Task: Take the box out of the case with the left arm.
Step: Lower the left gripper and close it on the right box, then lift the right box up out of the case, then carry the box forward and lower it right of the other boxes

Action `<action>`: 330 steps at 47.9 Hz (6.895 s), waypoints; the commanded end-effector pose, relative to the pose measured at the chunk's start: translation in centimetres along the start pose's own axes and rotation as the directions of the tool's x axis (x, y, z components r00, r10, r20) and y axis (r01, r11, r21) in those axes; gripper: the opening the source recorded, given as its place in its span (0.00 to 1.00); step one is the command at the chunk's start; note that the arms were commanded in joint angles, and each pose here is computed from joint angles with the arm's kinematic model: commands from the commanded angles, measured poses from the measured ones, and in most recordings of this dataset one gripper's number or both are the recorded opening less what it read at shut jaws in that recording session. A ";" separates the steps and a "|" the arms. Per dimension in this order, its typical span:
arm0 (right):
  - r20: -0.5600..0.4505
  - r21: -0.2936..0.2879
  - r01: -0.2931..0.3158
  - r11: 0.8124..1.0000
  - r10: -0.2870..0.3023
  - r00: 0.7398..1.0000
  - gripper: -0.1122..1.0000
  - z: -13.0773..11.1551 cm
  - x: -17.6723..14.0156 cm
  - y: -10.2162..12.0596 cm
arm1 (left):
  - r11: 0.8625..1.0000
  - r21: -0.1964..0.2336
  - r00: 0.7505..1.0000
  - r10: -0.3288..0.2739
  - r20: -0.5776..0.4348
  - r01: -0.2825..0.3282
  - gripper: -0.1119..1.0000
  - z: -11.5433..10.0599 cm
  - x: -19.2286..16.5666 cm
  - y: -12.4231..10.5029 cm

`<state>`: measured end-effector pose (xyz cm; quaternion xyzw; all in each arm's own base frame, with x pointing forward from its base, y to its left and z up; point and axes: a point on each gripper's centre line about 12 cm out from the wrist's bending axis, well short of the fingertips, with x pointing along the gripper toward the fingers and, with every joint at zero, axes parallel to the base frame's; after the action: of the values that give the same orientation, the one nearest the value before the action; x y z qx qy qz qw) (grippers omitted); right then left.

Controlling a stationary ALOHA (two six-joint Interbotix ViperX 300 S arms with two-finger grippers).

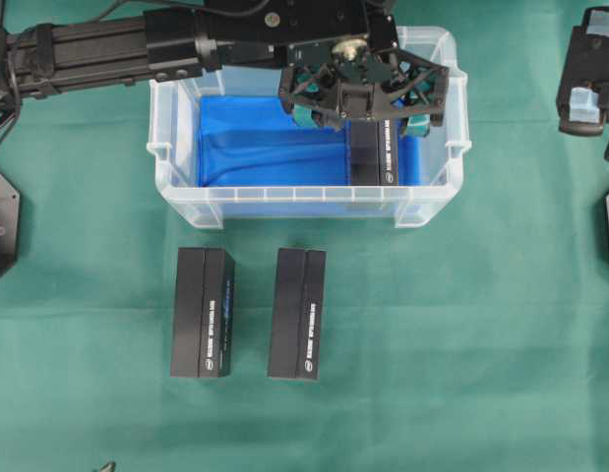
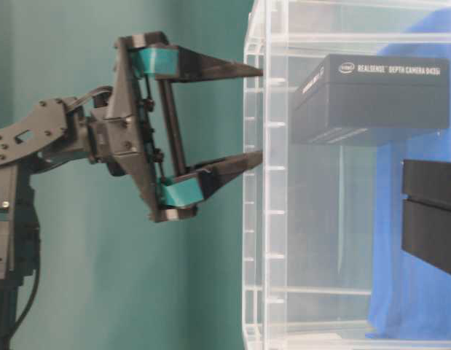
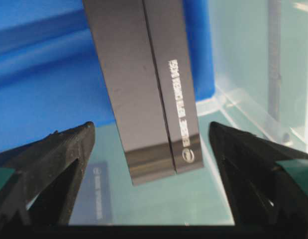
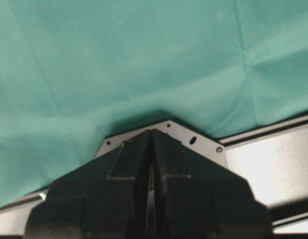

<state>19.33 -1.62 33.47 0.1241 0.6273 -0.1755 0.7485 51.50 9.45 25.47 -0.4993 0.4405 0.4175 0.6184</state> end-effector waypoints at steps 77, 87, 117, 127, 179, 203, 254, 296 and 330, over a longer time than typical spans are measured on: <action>0.007 0.003 -0.015 1.000 0.015 1.000 0.11 0.0 -0.3 0.1 | 0.996 -0.053 0.997 -0.069 0.028 0.070 0.67 -0.7 4.2 0.0; 0.008 0.003 -0.017 1.000 0.017 1.000 0.11 0.0 -0.3 0.1 | 0.996 -0.058 0.998 -0.063 0.026 0.065 0.67 -0.8 4.0 0.2; 0.011 0.003 -0.016 1.000 0.016 1.000 0.11 0.0 -0.3 0.1 | 0.988 -0.109 0.993 -0.109 0.037 0.112 0.66 -0.4 -2.4 0.4; 0.011 0.003 -0.016 1.000 0.016 1.000 0.11 0.0 -0.3 0.1 | 0.980 -0.111 0.986 -0.157 0.050 0.162 0.66 -0.2 -4.9 -0.5; 0.010 0.004 -0.014 1.000 0.014 1.000 0.11 0.0 -0.3 0.1 | 0.982 -0.102 0.987 -0.153 0.054 0.158 0.64 0.1 -12.9 -1.0; 0.010 0.004 -0.014 1.000 0.014 1.000 0.11 0.0 -0.3 0.1 | 0.982 -0.102 0.986 -0.157 0.057 0.162 0.64 0.1 -13.0 -1.0; 0.008 0.004 -0.013 1.000 0.013 1.000 0.11 0.0 -0.3 0.1 | 0.981 -0.101 0.986 -0.157 0.061 0.163 0.64 0.2 -13.0 -1.0; 0.008 0.004 -0.013 1.000 0.013 1.000 0.11 0.0 -0.3 0.1 | 0.982 -0.101 0.986 -0.155 0.064 0.160 0.64 0.3 -12.9 -1.0; 0.010 0.000 -0.011 1.000 0.011 1.000 0.11 0.0 -0.3 0.1 | 0.976 -0.095 0.981 -0.193 0.014 0.194 0.64 -6.0 -14.2 -2.5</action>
<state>19.31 -1.51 33.36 0.1268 0.6292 -0.1723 0.7472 50.65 3.70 34.93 -0.5528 0.3935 0.4105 0.6092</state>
